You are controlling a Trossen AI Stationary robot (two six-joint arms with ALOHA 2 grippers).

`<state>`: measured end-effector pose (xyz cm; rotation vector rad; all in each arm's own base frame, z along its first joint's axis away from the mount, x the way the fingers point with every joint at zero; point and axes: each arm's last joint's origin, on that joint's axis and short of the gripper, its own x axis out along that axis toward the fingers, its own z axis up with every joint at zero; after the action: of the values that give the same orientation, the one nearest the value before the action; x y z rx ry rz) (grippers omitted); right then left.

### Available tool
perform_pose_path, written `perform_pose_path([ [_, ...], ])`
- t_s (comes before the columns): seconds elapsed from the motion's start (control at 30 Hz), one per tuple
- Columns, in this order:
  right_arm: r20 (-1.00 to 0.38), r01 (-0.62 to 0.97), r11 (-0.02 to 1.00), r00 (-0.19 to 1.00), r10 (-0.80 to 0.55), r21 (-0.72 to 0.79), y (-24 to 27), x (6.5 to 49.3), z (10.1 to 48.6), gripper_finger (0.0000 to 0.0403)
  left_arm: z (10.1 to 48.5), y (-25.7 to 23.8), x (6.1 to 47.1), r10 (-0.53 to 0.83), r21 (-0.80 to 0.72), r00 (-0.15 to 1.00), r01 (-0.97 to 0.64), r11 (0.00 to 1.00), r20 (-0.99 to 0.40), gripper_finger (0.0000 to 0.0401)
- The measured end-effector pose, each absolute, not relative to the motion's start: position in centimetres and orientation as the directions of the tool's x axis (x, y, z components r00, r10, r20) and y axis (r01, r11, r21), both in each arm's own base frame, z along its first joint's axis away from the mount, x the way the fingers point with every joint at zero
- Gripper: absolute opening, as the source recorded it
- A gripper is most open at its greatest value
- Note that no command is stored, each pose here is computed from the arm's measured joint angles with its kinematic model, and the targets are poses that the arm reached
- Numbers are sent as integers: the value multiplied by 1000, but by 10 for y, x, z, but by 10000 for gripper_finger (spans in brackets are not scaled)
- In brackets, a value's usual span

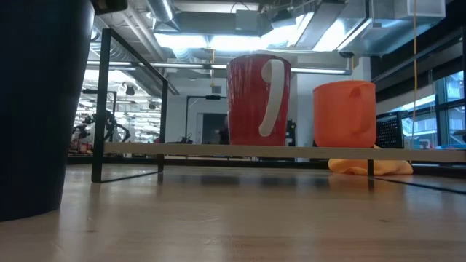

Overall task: Stack small to large cups/mugs on shelf
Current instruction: Put the black cup on the shelf

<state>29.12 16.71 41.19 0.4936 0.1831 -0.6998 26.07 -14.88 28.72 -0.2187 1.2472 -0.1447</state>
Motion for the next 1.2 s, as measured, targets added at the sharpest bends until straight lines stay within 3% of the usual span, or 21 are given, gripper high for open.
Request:
perform_pose_path([
  [1.2,-332,655,661,756,-565,367,167,291,411,106,264,-153,270,-211,-246,337,-65,967,-918,110],
])
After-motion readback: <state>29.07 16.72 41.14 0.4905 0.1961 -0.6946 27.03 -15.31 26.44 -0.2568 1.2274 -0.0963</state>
